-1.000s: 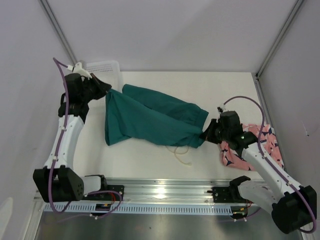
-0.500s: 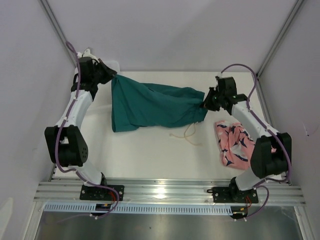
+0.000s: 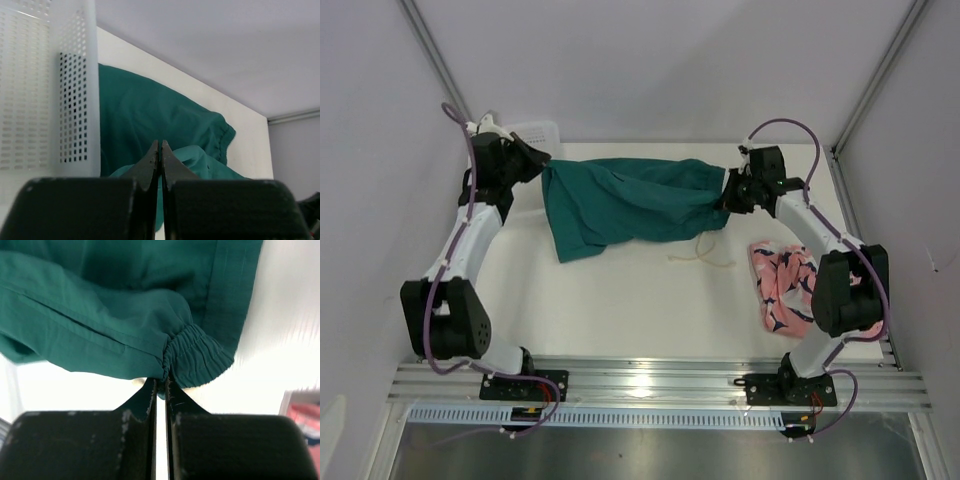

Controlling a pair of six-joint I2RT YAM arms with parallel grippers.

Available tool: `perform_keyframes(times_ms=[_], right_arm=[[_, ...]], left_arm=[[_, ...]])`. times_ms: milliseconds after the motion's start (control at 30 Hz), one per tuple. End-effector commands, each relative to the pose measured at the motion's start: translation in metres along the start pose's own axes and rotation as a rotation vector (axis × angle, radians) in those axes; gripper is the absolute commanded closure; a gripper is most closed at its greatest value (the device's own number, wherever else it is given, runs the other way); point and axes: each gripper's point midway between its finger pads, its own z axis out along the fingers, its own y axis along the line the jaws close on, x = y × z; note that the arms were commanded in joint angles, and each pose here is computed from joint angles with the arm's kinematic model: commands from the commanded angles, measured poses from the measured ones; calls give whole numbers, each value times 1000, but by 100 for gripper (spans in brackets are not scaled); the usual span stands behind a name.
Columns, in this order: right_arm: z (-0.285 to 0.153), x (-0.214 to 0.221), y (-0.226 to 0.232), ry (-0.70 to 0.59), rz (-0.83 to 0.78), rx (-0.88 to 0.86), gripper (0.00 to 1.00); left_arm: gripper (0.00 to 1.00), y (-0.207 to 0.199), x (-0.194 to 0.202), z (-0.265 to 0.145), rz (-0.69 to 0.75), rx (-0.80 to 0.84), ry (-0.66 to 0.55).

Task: Fold and stack the shorts
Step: Flatten the shorts out

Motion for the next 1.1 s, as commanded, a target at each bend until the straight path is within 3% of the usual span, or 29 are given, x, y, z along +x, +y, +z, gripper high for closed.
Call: perform_keyframes(times_ms=[0,267,400,600,633,700,800,833,867,900,967,1067], right_arm=[[-35,4,7,-38,-63,-47,100],[-78,77,5,63,-149,-5,100],[-91,115,7,123,-263,86,100],[-110,150,18,179,-437,225,87],[-115,154,19,178,-460,243,85],[-126,155,23,151,-460,225,71],[-142,155,33,85,-436,165,58],[-151,150,36,27,-421,143,45],[-155,148,39,-1,-410,126,38],[-159,145,41,-27,-400,107,33],[-166,136,45,-95,-376,81,23],[-156,133,51,-87,-357,33,19]], left_arm=[[100,-47,-23,-47,73,155,-97],[100,-46,5,-131,119,183,-162],[100,-45,31,-158,141,204,-127],[98,-19,92,-193,182,172,-19],[96,-19,92,-207,199,176,-46],[94,-2,106,-222,227,119,-13],[82,12,101,-254,230,42,-95],[62,9,90,-272,229,42,-168],[45,8,85,-281,226,37,-205],[13,10,79,-289,221,21,-239],[1,9,63,-307,235,-2,-326],[1,6,58,-300,245,-14,-302]])
